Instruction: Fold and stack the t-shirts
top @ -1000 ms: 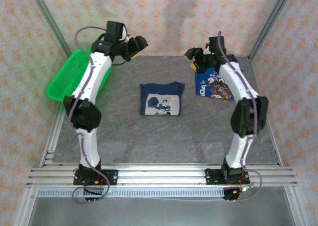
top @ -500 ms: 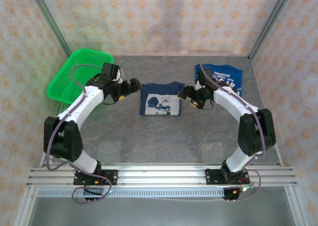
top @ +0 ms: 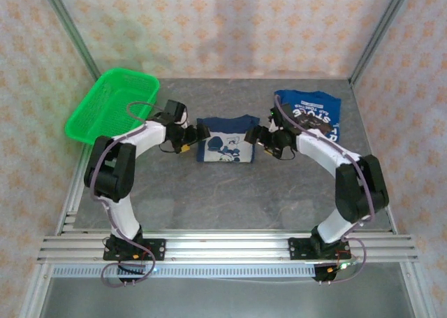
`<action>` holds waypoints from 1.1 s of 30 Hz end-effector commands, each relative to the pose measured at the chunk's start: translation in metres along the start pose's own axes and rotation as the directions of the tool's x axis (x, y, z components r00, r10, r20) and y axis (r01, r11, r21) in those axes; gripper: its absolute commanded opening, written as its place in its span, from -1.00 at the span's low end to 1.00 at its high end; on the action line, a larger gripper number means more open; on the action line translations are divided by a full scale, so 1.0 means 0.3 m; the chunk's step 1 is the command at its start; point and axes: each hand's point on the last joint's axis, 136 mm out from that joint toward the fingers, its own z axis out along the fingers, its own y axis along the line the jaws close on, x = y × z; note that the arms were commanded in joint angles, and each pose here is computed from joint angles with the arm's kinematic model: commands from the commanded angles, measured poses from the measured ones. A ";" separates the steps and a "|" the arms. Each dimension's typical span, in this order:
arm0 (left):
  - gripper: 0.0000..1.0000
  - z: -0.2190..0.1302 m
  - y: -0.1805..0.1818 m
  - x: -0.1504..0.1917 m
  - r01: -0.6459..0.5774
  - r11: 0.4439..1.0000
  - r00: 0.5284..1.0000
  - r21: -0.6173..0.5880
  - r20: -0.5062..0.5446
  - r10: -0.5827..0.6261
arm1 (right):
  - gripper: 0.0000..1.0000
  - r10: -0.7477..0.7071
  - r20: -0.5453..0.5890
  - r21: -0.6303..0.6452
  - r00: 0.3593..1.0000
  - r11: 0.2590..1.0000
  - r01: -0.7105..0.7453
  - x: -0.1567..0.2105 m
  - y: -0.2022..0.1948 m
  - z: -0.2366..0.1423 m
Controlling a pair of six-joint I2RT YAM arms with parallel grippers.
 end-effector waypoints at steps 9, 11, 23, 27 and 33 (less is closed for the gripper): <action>0.84 0.110 -0.057 -0.049 -0.044 0.996 0.999 -0.074 0.000 0.044 | 0.79 -0.035 0.148 -0.099 0.988 0.994 0.050 0.006 0.079 -0.181; 0.83 0.125 -0.058 -0.047 -0.047 0.995 0.999 -0.084 -0.005 0.047 | 0.79 -0.035 0.152 -0.095 0.988 0.994 0.049 0.014 0.072 -0.190; 0.62 0.219 -0.096 0.006 -0.055 0.993 0.997 -0.106 -0.061 0.049 | 0.86 0.003 0.180 -0.039 0.984 0.999 0.004 0.036 0.004 -0.206; 0.61 0.216 -0.101 0.011 -0.051 0.992 0.997 -0.114 -0.055 0.045 | 0.86 0.006 0.083 0.026 0.996 1.000 -0.009 0.045 -0.041 -0.122; 0.61 0.184 -0.114 0.003 -0.068 0.992 0.997 -0.108 -0.050 0.063 | 0.84 0.012 -0.008 0.104 1.000 0.995 -0.012 0.008 -0.073 0.065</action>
